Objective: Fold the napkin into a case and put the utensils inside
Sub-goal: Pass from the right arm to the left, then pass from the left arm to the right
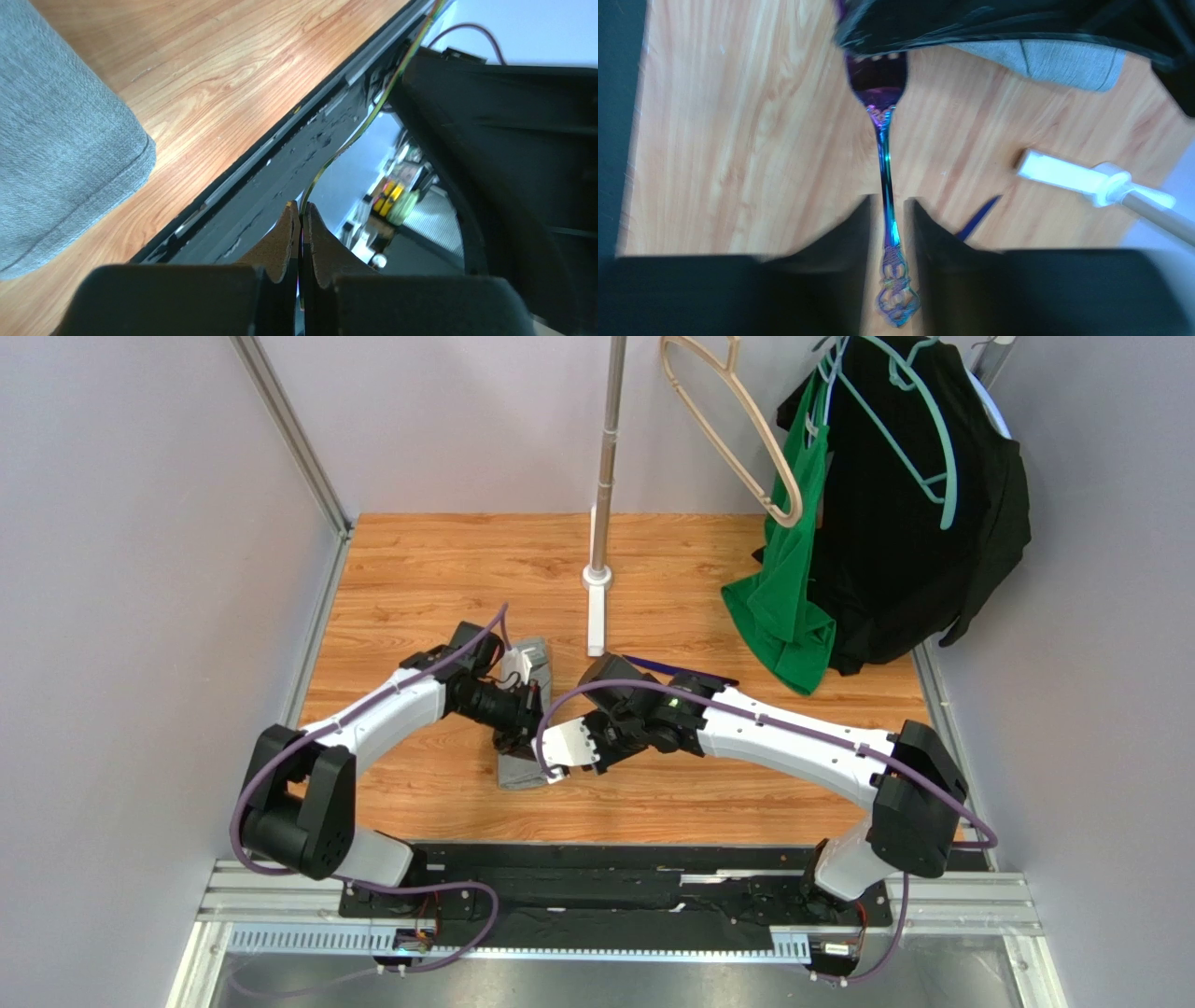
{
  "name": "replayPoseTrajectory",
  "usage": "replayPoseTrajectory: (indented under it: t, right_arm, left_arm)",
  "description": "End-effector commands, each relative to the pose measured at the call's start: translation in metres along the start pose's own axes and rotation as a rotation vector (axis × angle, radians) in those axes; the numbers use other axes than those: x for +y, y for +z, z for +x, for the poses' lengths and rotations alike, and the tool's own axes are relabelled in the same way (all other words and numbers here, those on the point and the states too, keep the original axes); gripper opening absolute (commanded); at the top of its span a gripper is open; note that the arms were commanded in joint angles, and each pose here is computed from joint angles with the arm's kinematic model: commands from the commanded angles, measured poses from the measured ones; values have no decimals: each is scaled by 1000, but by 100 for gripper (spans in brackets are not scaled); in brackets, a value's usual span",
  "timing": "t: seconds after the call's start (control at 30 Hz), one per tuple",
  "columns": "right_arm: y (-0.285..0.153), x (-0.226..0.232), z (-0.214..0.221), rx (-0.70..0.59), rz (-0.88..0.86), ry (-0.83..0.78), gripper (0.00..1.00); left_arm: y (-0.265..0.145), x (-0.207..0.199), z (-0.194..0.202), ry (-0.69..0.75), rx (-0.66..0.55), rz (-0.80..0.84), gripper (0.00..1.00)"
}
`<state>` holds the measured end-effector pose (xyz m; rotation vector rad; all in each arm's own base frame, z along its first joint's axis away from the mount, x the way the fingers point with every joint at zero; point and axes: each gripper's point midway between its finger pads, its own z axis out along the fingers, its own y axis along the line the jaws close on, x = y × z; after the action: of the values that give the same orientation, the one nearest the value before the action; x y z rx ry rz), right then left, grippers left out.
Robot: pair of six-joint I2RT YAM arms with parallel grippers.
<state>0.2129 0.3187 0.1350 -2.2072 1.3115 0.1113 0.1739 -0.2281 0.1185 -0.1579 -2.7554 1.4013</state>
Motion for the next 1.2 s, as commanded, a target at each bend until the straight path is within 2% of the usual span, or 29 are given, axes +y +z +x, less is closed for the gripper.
replayPoseTrajectory:
  t: [0.0, 0.03, 0.07, 0.1, 0.13, 0.17, 0.23, 0.27, 0.3, 0.33, 0.37, 0.4, 0.47, 0.53, 0.57, 0.63, 0.67, 0.7, 0.77, 0.8, 0.83, 0.87, 1.0, 1.17]
  right_arm:
    - [-34, -46, -30, -181, 175, 267, 51]
    - [-40, -56, -25, -212, 218, 353, 58]
    - [-42, -70, -29, -283, 283, 427, 70]
    - [-51, -72, -34, -344, 292, 547, 89]
    - [-54, -78, -29, -369, 304, 608, 100]
    - [-59, -89, -27, -390, 351, 672, 100]
    - [-64, -109, -8, -396, 433, 952, 100]
    - [-62, -112, 3, -376, 444, 1061, 100]
    - [-68, -120, 2, -395, 432, 1134, 100]
    - [-56, -114, 10, -381, 381, 1296, 100]
    - [-50, -108, 8, -384, 333, 1331, 100]
    - [-43, -106, 7, -384, 313, 1355, 100]
    - [-23, -104, 9, -376, 270, 1417, 100]
    - [-19, -116, 14, -380, 280, 1472, 100]
    - [-5, -117, 21, -349, 273, 1491, 100]
    - [6, -123, 26, -319, 252, 1514, 100]
    - [-1, -141, 15, -362, 234, 1496, 97]
    - [17, -139, 19, -326, 203, 1510, 86]
    - [19, -152, 12, -348, 183, 1530, 77]
    - [29, -152, 13, -341, 166, 1544, 56]
    - [31, -156, 10, -359, 162, 1554, 44]
    - [33, -156, 5, -372, 130, 1572, 39]
    - [48, -144, -11, -424, -11, 1703, 50]
    - [70, -129, -25, -479, -140, 1777, 52]
  left_arm:
    - [-11, -7, 16, -76, -73, 72, 0]
    - [-15, -2, 17, -115, -105, 65, 0]
    - [-13, 8, 27, -211, -117, 45, 0]
    - [-21, 4, 32, -206, -165, 46, 0]
    - [-22, 11, 34, -236, -210, 15, 0]
    - [-20, 16, 42, -333, -222, 11, 0]
    - [-28, 8, 46, -342, -312, 60, 0]
    - [-25, 15, 52, -449, -326, 64, 0]
    - [-30, 13, 60, -463, -362, 82, 0]
    - [-32, 21, 61, -514, -406, 62, 0]
    - [-31, 28, 65, -617, -429, 57, 0]
    - [-38, 27, 71, -620, -478, 77, 0]
    - [-44, 42, 74, -751, -571, 44, 0]
    - [-52, 48, 76, -782, -665, 74, 0]
    - [-52, 51, 76, -854, -681, 95, 0]
    - [-60, 58, 70, -883, -761, 106, 0]
    - [-65, 59, 68, -894, -793, 100, 0]
    - [-66, 65, 66, -914, -813, 66, 0]
    - [-67, 69, 60, -919, -830, 34, 0]
    - [-64, 71, 58, -943, -811, 3, 0]
    - [-63, 72, 55, -946, -805, -14, 0]
    - [-65, 69, 52, -929, -805, -18, 0]
    - [-65, 64, 45, -931, -794, -15, 0]
    - [-56, 66, 54, -998, -746, 7, 0]
